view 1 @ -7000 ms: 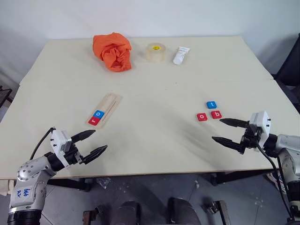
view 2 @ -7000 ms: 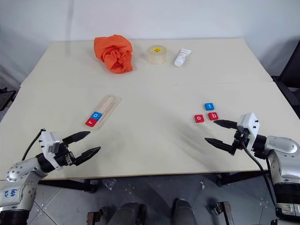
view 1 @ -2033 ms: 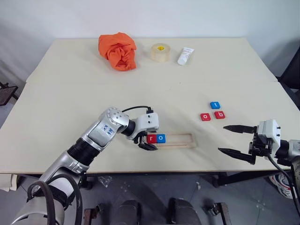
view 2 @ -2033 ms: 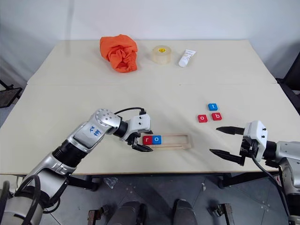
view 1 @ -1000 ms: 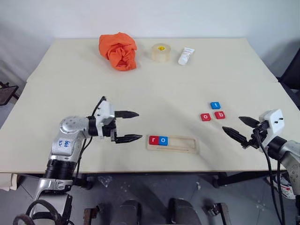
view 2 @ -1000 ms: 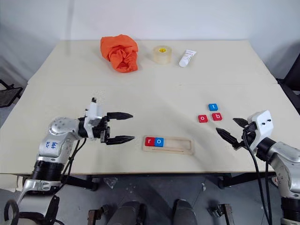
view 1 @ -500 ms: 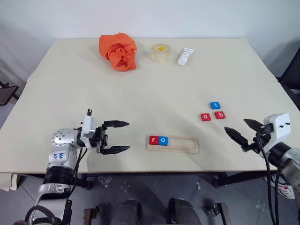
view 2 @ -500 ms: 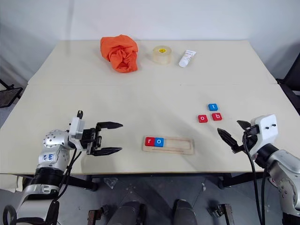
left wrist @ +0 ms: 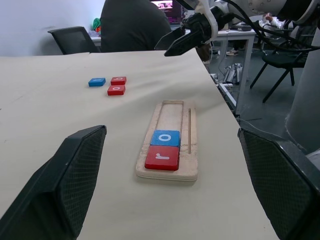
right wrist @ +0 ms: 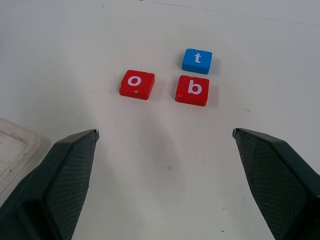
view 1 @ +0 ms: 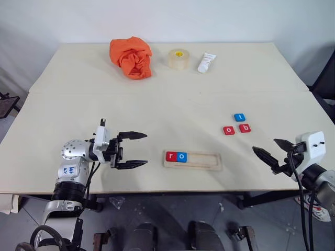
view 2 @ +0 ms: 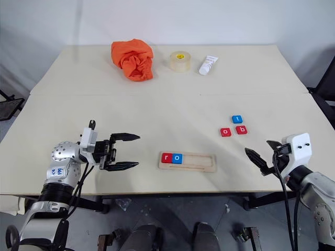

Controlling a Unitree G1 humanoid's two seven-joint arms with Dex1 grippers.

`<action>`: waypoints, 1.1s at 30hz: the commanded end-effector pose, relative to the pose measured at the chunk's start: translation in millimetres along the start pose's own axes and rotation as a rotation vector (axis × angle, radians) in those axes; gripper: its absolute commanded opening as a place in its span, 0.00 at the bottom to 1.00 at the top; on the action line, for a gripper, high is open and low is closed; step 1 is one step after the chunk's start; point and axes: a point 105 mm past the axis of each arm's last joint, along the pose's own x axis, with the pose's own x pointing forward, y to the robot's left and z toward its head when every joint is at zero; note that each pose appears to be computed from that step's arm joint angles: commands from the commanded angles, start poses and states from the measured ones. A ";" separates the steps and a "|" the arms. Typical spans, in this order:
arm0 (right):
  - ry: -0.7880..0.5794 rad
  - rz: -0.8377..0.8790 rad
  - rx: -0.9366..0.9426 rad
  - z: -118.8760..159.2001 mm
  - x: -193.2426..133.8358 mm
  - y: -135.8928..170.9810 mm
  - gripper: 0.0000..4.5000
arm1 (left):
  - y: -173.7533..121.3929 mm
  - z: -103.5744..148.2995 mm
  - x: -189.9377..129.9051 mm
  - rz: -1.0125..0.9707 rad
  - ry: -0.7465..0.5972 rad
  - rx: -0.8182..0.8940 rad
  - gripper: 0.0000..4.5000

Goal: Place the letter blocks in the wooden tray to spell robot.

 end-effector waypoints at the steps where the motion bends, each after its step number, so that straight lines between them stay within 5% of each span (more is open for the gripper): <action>1: -0.054 -0.005 -0.033 17.5 -2.1 0.2 1.00 | -4.0 9.4 -0.6 -0.066 -0.022 0.032 0.99; 20: 0.041 -0.100 0.007 32.1 108.7 -24.9 1.00 | -7.6 11.8 5.6 -0.060 -0.043 0.046 0.99; 33: 0.106 -0.153 0.011 5.1 113.9 -30.1 1.00 | -16.8 11.0 2.0 -0.013 -0.046 0.046 0.99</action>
